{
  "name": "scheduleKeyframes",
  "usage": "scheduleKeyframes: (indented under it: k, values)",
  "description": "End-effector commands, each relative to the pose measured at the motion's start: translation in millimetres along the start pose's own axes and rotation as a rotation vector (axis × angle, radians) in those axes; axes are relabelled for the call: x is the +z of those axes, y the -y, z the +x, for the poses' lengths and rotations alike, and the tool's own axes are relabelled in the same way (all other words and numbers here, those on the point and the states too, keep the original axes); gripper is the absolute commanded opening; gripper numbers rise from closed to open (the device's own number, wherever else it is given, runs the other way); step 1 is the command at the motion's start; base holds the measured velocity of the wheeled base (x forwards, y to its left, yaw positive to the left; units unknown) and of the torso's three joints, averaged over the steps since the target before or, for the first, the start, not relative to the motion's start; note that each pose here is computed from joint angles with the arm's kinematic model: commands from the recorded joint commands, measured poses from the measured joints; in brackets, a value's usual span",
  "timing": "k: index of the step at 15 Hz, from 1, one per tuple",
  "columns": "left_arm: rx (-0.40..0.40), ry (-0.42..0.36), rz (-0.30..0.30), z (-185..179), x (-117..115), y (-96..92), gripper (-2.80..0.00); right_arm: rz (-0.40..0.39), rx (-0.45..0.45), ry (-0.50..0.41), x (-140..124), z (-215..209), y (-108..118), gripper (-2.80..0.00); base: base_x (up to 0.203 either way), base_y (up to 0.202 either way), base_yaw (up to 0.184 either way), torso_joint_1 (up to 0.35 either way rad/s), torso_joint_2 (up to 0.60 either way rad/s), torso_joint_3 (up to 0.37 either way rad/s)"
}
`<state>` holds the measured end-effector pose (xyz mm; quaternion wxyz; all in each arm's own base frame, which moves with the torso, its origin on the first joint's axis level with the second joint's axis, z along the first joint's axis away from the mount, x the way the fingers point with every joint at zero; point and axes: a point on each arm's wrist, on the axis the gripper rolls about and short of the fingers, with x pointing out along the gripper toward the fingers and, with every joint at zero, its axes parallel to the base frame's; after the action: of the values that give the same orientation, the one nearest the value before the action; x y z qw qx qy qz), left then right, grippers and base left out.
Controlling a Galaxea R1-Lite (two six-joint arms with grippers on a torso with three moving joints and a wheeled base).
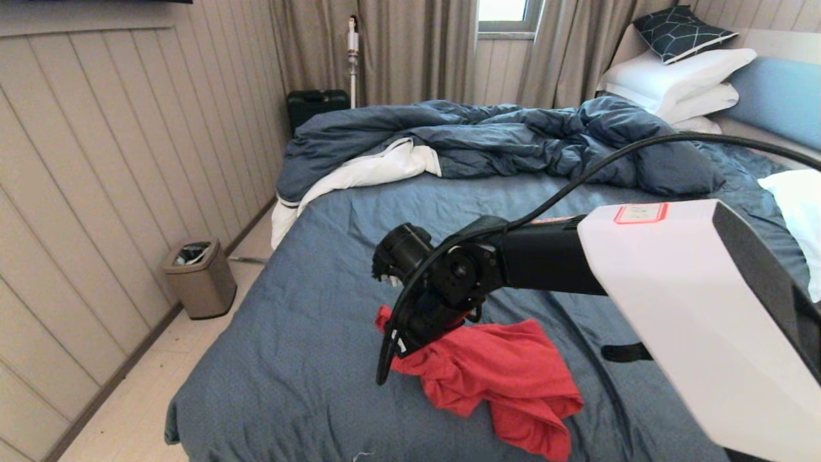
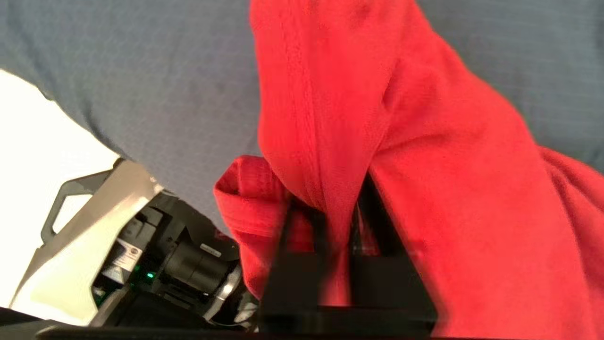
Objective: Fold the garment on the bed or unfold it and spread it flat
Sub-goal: Unford the red T-shirt
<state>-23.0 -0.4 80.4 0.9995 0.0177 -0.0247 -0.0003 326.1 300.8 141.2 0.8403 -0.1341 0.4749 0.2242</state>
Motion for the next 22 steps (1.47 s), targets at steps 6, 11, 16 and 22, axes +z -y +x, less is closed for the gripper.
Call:
scheduleKeyframes:
  k: [6, 11, 16, 22]
  values:
    - [0.000, 0.001, -0.001, 0.1, 0.3, 0.0, -2.80, -0.022, -0.012, 0.010, -1.1, -1.9, -9.2, 0.00, 0.000, 0.000, 0.000, 0.000, 0.00, 0.000]
    - [0.000, 0.001, -0.001, 0.1, 0.3, 0.0, -2.80, -0.043, -0.002, -0.003, -4.9, 5.9, -20.8, 0.00, 0.000, 0.000, 0.000, 0.000, 0.00, 0.000]
    - [0.000, -0.001, -0.001, 0.1, 0.1, 0.0, -2.80, -0.065, -0.019, -0.027, -10.4, 21.0, -30.4, -2.80, 0.000, 0.000, 0.000, 0.000, 0.00, 0.000]
    - [-0.002, -0.006, 0.002, 0.1, -0.5, 0.1, -2.80, -0.049, -0.027, -0.004, -6.1, 11.3, -24.0, -2.80, 0.000, 0.000, 0.000, 0.000, 0.00, 0.000]
